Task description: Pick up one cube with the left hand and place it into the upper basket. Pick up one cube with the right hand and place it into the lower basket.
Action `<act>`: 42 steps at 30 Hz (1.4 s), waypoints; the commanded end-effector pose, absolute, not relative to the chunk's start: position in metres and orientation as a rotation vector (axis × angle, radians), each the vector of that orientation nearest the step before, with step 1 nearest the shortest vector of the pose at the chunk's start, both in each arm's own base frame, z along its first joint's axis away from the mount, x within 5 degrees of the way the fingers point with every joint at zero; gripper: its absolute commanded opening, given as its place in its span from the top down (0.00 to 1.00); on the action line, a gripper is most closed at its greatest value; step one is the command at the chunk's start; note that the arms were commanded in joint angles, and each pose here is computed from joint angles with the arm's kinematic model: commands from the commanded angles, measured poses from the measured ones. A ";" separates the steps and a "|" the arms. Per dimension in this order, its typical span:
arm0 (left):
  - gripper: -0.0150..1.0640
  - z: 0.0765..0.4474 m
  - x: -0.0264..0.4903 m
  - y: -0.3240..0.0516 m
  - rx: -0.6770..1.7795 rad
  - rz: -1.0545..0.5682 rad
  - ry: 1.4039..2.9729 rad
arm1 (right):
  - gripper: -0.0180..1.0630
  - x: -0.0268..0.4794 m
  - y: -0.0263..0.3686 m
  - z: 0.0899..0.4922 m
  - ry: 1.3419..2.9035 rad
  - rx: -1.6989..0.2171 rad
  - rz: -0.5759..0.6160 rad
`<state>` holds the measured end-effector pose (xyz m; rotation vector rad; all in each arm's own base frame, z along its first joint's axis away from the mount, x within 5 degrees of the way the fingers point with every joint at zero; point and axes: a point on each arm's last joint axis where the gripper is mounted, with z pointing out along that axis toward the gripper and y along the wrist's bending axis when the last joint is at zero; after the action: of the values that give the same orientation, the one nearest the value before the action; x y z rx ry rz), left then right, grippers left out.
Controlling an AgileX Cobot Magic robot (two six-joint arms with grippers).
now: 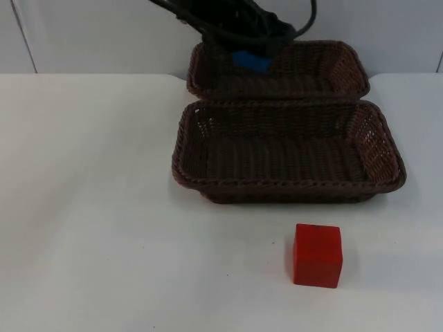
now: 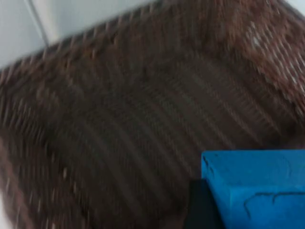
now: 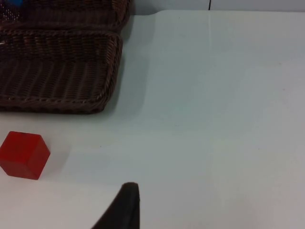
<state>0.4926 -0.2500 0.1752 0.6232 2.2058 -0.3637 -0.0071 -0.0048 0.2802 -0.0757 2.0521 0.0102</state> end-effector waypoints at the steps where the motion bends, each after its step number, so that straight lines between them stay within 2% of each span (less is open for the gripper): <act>1: 0.99 0.176 0.503 -0.252 0.607 -0.377 2.176 | 0.01 -0.007 -0.004 0.280 2.045 -0.080 0.006; 8: 0.99 0.157 0.535 -0.256 0.568 -0.385 2.102 | 0.01 -0.007 -0.004 0.280 2.045 -0.080 0.006; 15: 0.99 0.138 0.558 -0.237 0.461 -0.359 2.030 | 0.01 -0.007 -0.004 0.280 2.045 -0.080 0.006; 21: 0.99 0.116 0.565 -0.222 0.429 -0.333 2.046 | 0.01 -0.007 -0.004 0.280 2.045 -0.080 0.006; 37: 0.99 0.088 0.563 -0.223 0.446 -0.334 2.110 | 0.01 -0.007 -0.004 0.280 2.045 -0.080 0.006; 39: 0.94 0.088 0.563 -0.223 0.446 -0.334 2.110 | 0.01 -0.007 -0.004 0.280 2.045 -0.080 0.006; 40: 0.87 0.089 0.563 -0.223 0.446 -0.334 2.108 | 0.01 -0.007 -0.004 0.280 2.045 -0.080 0.006; 41: 0.75 0.090 0.563 -0.223 0.445 -0.335 2.105 | 0.01 -0.007 -0.004 0.280 2.045 -0.080 0.006; 42: 0.75 0.090 0.563 -0.223 0.445 -0.335 2.105 | 0.01 -0.007 -0.004 0.280 2.045 -0.080 0.006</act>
<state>0.5628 -0.2204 0.0856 0.4570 2.1180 -0.3208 -0.0071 -0.0048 0.2802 -0.0757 2.0521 0.0102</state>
